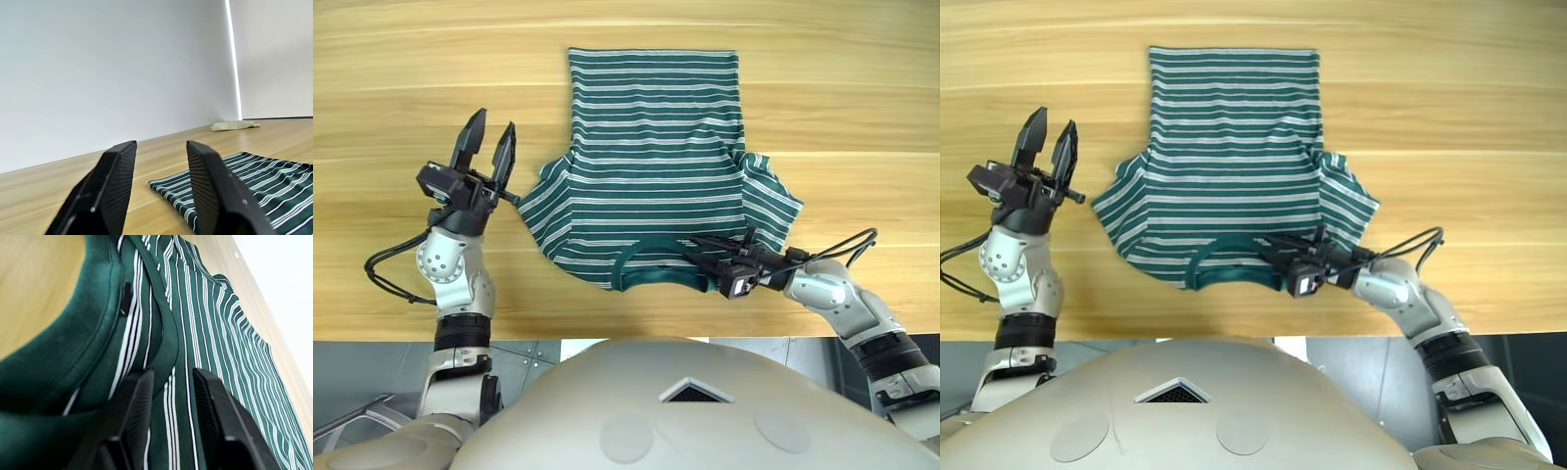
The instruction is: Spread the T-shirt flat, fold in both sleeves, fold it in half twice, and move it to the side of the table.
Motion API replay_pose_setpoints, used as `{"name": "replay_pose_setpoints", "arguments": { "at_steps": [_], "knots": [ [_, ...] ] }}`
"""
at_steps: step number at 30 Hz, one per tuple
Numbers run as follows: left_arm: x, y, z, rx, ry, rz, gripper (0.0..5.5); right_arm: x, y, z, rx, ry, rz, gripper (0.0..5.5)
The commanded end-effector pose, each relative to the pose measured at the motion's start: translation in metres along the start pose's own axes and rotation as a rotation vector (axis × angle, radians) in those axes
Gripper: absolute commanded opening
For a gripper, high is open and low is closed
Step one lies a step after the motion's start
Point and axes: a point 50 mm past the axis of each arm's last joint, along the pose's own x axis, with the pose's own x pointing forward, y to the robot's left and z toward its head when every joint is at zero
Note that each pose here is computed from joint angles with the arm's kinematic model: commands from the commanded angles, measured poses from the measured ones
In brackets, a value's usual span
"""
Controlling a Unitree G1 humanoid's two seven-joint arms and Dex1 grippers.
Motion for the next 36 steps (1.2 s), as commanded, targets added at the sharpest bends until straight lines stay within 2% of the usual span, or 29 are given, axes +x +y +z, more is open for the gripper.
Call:
{"name": "replay_pose_setpoints", "arguments": {
  "at_steps": [1, 4, 7, 11, 15, 19, 25, 28, 36],
  "knots": [
    [-0.007, 0.012, -0.002, 0.157, 0.078, 0.013, 1.9, 0.009, -0.017, 0.003, -0.016, -0.038, -0.093, 1.48],
    [-0.023, 0.026, 0.011, 0.374, 0.143, -0.009, 1.9, 0.006, -0.071, 0.018, -0.007, -0.153, -0.458, 1.48],
    [-0.042, 0.036, 0.026, 0.644, 0.261, -0.056, 1.9, -0.001, -0.103, 0.035, 0.08, -0.309, -0.659, 1.48],
    [-0.059, 0.018, 0.048, 0.894, 0.413, -0.349, 1.9, 0.002, -0.132, 0.045, 0.156, -0.445, -0.702, 1.48],
    [-0.057, -0.007, 0.041, 0.949, 0.514, -0.693, 1.9, 0.007, -0.162, 0.045, 0.08, -0.433, -0.734, 1.48],
    [-0.064, -0.015, 0.023, 0.915, 0.606, -0.768, 1.9, -0.001, -0.17, 0.035, 0.028, -0.357, -0.773, 1.48],
    [-0.071, -0.011, 0.019, 0.911, 0.639, -0.608, 2.75, -0.013, -0.169, 0.025, 0.011, -0.293, -0.788, 1.48],
    [-0.081, -0.014, 0.018, 0.917, 0.698, -0.636, 2.75, -0.016, -0.167, 0.019, 0.009, -0.256, -0.785, 1.48],
    [-0.083, -0.019, 0.008, 0.897, 0.753, -0.737, 2.75, -0.015, -0.164, 0.012, 0.004, -0.232, -0.767, 1.48]
  ]
}}
